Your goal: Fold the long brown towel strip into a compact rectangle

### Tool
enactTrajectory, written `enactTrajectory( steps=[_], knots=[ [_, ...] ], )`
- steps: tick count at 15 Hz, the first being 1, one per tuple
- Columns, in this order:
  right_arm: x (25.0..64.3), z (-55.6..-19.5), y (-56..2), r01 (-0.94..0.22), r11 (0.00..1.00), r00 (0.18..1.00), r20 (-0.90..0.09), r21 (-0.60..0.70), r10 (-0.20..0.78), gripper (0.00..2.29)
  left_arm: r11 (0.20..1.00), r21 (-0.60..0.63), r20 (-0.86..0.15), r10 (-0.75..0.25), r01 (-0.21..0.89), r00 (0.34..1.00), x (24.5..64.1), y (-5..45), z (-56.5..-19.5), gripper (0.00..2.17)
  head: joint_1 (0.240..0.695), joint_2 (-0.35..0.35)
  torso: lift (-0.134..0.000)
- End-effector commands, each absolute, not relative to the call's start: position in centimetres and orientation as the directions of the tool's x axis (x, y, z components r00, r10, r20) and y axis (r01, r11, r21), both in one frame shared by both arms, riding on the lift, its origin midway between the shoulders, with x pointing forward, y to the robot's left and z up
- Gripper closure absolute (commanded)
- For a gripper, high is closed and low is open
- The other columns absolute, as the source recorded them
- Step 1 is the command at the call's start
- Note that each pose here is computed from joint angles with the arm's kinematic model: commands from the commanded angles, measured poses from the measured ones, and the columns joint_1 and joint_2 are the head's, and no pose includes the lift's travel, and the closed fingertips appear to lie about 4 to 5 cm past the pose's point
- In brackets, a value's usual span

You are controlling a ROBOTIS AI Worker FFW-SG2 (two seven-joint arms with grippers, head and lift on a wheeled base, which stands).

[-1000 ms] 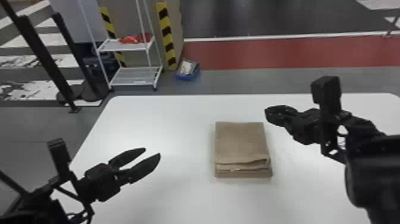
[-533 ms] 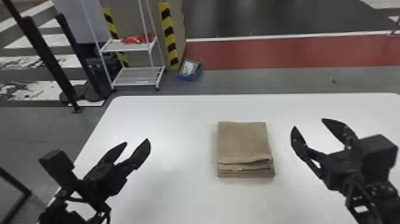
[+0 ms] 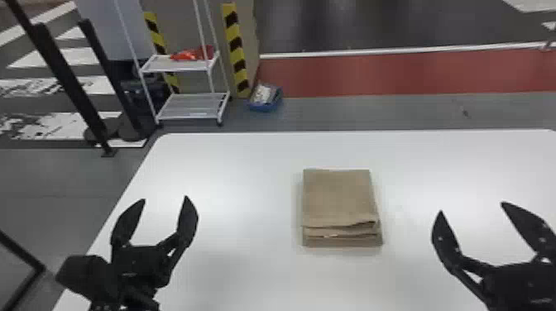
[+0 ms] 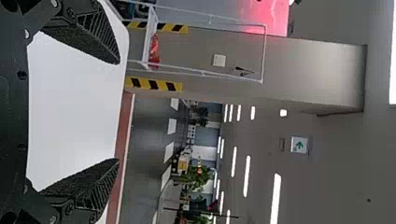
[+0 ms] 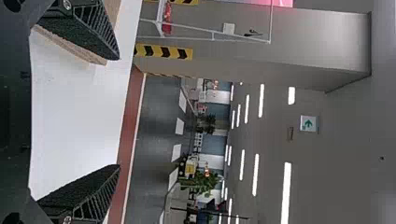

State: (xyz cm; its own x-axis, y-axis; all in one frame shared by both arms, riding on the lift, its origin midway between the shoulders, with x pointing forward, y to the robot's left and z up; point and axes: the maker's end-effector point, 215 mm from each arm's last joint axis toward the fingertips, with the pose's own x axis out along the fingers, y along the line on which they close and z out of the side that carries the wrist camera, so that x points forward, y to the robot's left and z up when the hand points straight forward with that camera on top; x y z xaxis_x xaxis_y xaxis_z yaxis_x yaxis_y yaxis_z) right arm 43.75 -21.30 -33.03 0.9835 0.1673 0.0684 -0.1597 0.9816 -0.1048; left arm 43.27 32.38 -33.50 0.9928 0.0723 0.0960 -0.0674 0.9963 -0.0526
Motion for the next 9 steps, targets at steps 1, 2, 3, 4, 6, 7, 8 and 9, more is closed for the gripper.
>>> enactTrajectory(
  steps=[1, 2, 3, 4, 6, 7, 8, 9],
  knots=[
    [43.1, -33.0, -21.7, -0.158, 0.984, 0.983, 0.082, -0.087, 0.165, 0.06, 0.999, 0.02, 0.093, 0.032, -0.034, 0.995, 42.8, 31.9, -33.4, 0.16, 0.695, 0.145, -0.124],
    [43.0, -32.6, -21.6, -0.159, 0.984, 0.981, 0.101, -0.082, 0.167, 0.07, 1.0, 0.021, 0.077, 0.014, -0.015, 0.997, 42.6, 31.5, -33.9, 0.16, 0.695, 0.14, -0.124],
    [42.8, -32.7, -21.6, -0.159, 0.984, 0.981, 0.102, -0.083, 0.167, 0.07, 1.0, 0.023, 0.069, -0.004, 0.002, 0.998, 42.4, 31.2, -34.1, 0.16, 0.695, 0.136, -0.124],
    [42.8, -32.9, -21.6, -0.16, 0.984, 0.981, 0.099, -0.082, 0.167, 0.07, 1.0, 0.019, 0.054, -0.006, 0.005, 0.999, 42.4, 31.1, -34.6, 0.16, 0.695, 0.131, -0.124],
    [42.7, -33.1, -21.6, -0.16, 0.984, 0.981, 0.095, -0.081, 0.167, 0.07, 1.0, 0.018, 0.035, -0.013, 0.012, 0.999, 42.2, 31.2, -35.2, 0.16, 0.695, 0.125, -0.124],
    [42.7, -33.2, -21.6, -0.16, 0.984, 0.982, 0.093, -0.081, 0.167, 0.07, 1.0, 0.019, 0.034, -0.015, 0.015, 0.999, 42.2, 31.2, -35.1, 0.16, 0.695, 0.125, -0.124],
    [42.7, -33.1, -21.6, -0.16, 0.984, 0.981, 0.095, -0.081, 0.167, 0.08, 1.0, 0.015, 0.033, -0.017, 0.016, 0.999, 42.0, 31.3, -35.1, 0.16, 0.695, 0.125, -0.124],
    [42.6, -33.1, -21.7, -0.159, 0.984, 0.982, 0.094, -0.083, 0.166, 0.08, 1.0, 0.004, 0.033, -0.012, 0.012, 0.999, 42.0, 31.6, -35.0, 0.16, 0.695, 0.126, -0.124]
  ],
)
